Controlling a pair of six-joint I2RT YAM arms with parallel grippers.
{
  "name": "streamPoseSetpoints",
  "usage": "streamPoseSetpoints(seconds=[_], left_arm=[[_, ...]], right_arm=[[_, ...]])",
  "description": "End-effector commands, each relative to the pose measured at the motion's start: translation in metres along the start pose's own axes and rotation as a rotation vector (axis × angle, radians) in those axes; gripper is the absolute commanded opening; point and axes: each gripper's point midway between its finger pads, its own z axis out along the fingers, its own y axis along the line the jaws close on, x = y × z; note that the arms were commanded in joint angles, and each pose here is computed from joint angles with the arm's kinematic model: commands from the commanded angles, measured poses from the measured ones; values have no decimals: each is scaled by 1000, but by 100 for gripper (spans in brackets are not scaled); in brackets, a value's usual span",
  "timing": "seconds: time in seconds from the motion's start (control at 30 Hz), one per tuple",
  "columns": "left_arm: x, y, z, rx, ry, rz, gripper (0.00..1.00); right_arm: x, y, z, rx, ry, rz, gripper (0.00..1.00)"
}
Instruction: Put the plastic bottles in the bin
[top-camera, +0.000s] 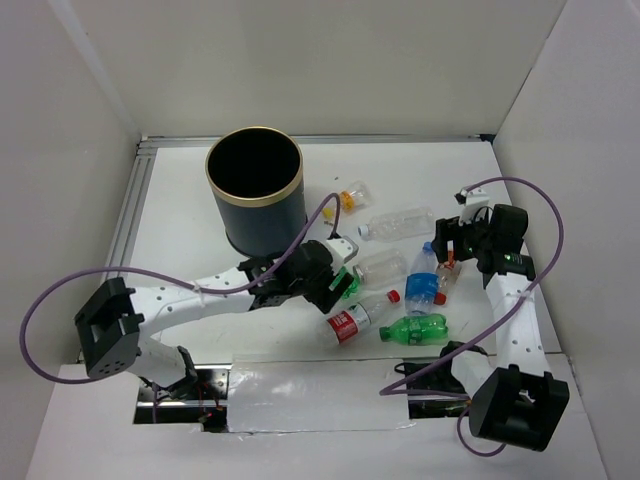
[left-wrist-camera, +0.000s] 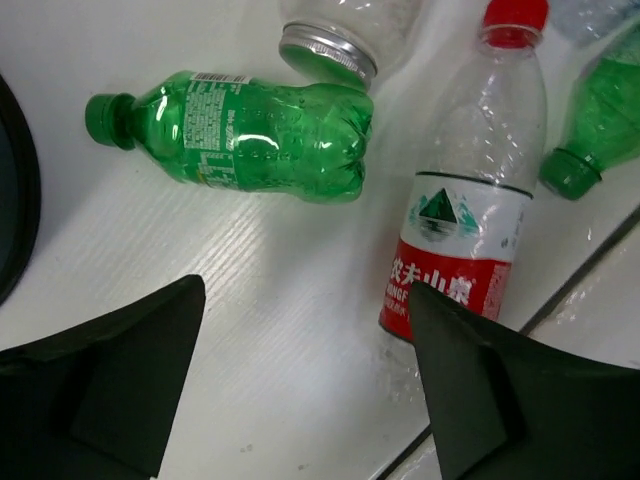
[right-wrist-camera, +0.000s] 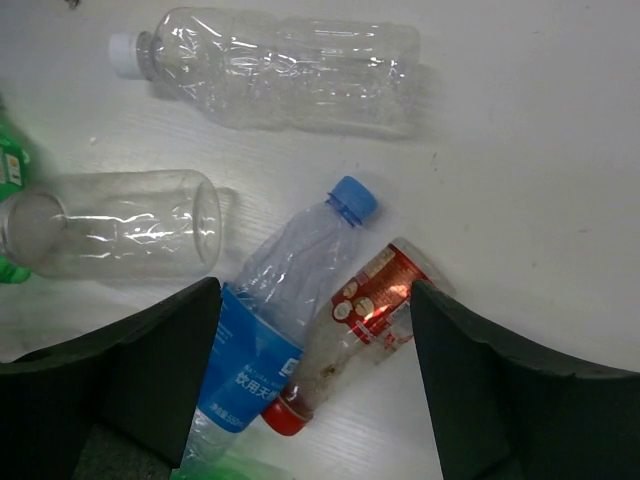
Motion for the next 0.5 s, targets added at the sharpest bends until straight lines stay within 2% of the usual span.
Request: streamPoseSetpoints(seconds=[0.0,0.03,0.07,0.1,0.17,0.23,0.27,0.33,0.4,0.47], left_arm=[[-16,4,15,-67,-27,-61,98],[-19,10,20,-94,-26,-108,100],[-5,16,23,-130,63,-252,100],[-28,29,23,-148,66,-367,98],[-12,30,33,-214,187,-510,98],[-12,29,32,-264,210,-638,100],[-12,28,37,-296,196,-750,100],[-3,33,46,-309,225,-890,100],[13,25,62,-290,318,-1026,100],[16,19,70,-303,376,-1070,100]], right_arm=[[-4,7,2,-57,-6,21,84],[-1,6,5,-61,4,26,85],[-6,7,4,-67,-6,33,85],[-9,8,5,-77,-9,33,85],[-9,8,5,-80,-2,37,85],[-9,8,5,-80,-1,46,85],[-10,10,5,-90,-5,47,85],[-8,11,4,-90,-5,47,85],[-6,13,6,-100,-7,47,85],[-8,13,4,-97,-16,42,85]])
